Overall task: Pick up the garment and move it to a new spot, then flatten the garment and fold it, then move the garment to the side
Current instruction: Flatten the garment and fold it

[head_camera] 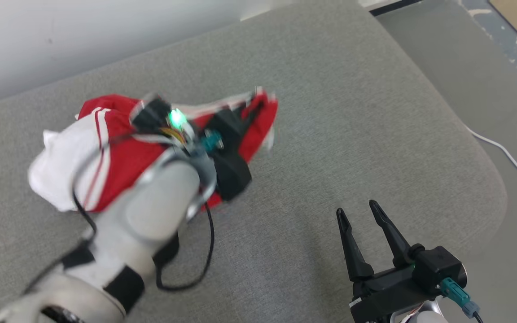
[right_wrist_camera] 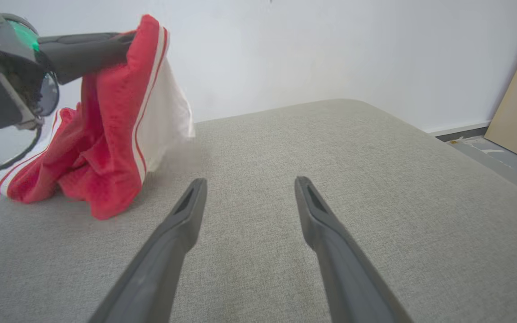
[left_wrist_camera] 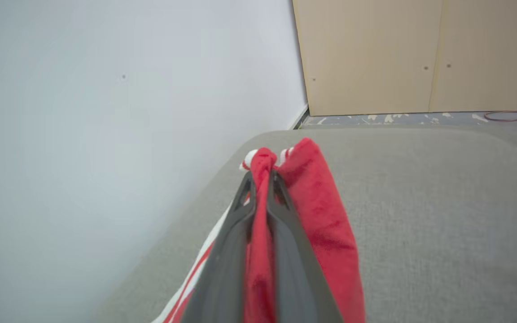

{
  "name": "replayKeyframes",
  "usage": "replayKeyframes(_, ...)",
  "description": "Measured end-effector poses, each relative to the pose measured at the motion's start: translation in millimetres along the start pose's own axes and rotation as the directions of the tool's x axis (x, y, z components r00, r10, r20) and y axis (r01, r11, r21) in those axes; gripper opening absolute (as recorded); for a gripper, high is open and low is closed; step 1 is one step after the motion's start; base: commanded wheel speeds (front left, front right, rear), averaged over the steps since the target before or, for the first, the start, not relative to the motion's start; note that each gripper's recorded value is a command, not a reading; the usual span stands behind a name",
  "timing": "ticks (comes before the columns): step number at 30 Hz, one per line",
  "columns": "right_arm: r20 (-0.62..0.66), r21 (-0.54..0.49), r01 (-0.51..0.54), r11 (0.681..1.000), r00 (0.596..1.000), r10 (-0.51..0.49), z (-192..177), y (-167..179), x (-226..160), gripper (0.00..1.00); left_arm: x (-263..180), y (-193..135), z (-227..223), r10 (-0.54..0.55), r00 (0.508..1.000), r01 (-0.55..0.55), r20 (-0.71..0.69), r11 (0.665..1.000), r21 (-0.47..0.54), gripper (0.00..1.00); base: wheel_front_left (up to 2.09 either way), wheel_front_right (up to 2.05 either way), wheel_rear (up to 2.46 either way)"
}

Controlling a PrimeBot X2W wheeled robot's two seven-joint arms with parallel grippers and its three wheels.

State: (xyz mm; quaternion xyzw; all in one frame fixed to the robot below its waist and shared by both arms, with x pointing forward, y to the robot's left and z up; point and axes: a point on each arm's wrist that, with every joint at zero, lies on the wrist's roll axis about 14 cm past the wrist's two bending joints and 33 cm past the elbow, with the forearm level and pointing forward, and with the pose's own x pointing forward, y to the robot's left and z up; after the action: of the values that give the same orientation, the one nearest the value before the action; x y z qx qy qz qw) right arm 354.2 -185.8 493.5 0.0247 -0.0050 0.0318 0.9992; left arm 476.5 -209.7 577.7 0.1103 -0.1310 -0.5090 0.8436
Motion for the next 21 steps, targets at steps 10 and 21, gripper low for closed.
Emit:
replayKeyframes(10,0.048,0.0,0.033,0.999,0.998,-0.033,16,-7,-21,1.0,7,62,191,0.065,0.891,-0.072,0.449,0.997,-0.003,0.0,0.0,0.0,0.0)
replayKeyframes(21,0.053,0.009,0.023,1.0,0.998,-0.024,16,-5,-24,1.0,-33,94,196,0.232,0.827,-0.035,0.511,0.93,-0.366,0.0,0.0,0.0,0.0)
